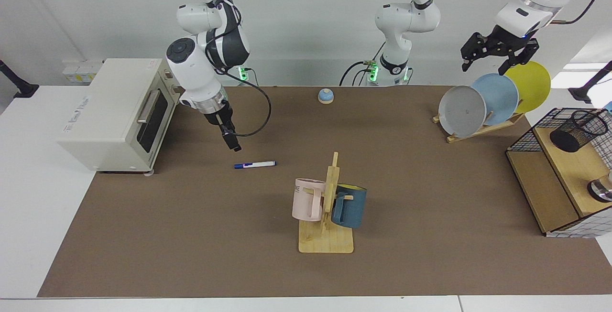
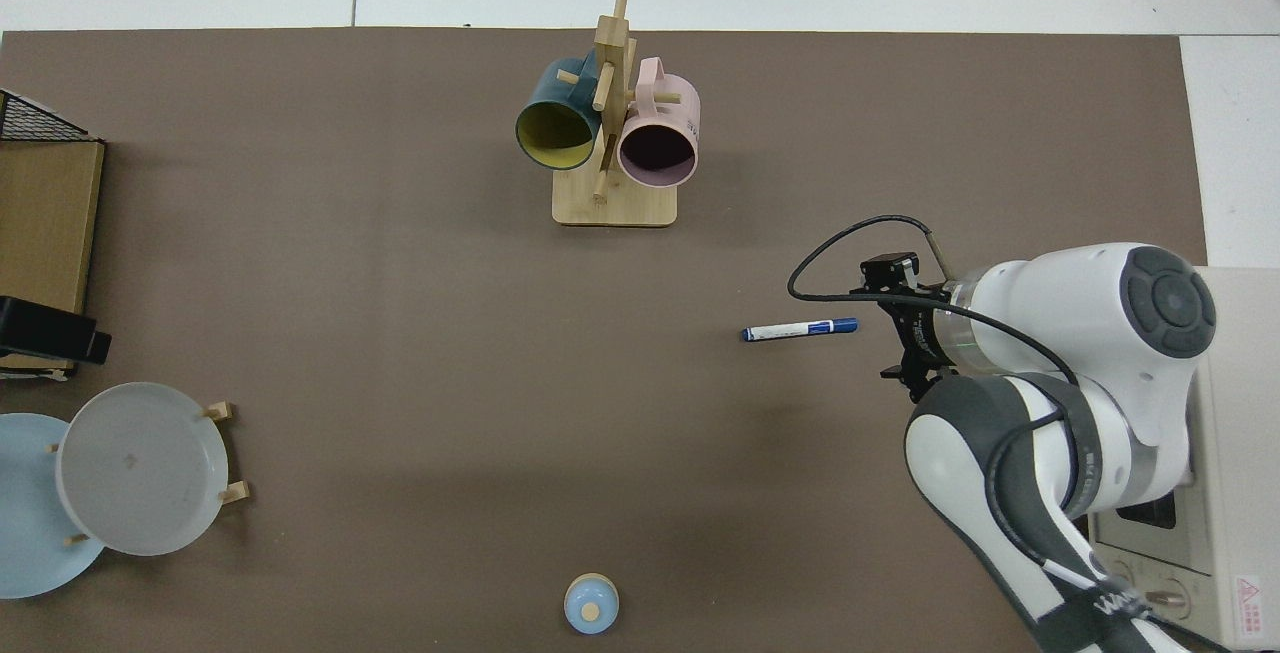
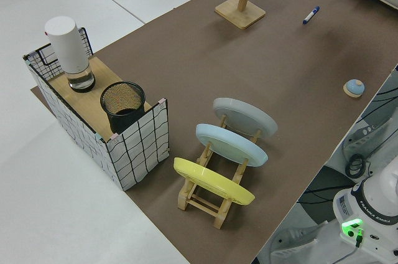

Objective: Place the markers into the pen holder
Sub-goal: 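Move the right gripper toward the white blue-capped marker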

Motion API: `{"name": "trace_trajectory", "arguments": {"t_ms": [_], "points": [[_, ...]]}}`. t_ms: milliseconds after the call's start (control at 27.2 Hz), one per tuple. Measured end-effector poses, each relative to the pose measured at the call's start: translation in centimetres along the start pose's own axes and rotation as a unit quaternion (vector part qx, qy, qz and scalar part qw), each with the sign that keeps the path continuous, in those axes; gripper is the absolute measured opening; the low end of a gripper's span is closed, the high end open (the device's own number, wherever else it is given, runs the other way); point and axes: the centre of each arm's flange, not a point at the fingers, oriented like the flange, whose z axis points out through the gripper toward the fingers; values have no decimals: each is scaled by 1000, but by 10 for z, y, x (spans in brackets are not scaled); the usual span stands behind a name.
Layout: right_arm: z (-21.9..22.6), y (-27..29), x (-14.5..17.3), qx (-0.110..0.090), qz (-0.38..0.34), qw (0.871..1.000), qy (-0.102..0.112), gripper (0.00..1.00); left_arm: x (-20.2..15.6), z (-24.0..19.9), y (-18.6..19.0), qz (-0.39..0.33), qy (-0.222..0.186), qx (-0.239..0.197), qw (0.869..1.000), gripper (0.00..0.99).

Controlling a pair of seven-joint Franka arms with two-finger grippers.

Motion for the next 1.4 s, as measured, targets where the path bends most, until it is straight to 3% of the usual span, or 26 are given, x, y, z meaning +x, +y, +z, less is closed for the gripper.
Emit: {"name": "trace_trajectory", "arguments": {"t_ms": [405,552,809,1140,1397], "points": [[35,-9,-5,16,8,1000,-9,1000,-1,0,-1,-1,-1,0,1000,991],[55,-10,2,33,16,999,-2,1000,-1,0,-1,-1,-1,0,1000,991],[83,-11,8,41,21,999,4,1000,-2,0,-7,-7,0,-1,1000,991],[102,-16,-36,36,-14,999,-1,1000,-4,-1,-15,-15,0,-2,1000,991],[103,-18,-54,36,8,999,-5,1000,-6,1,-15,-15,-3,-2,1000,991]]}}
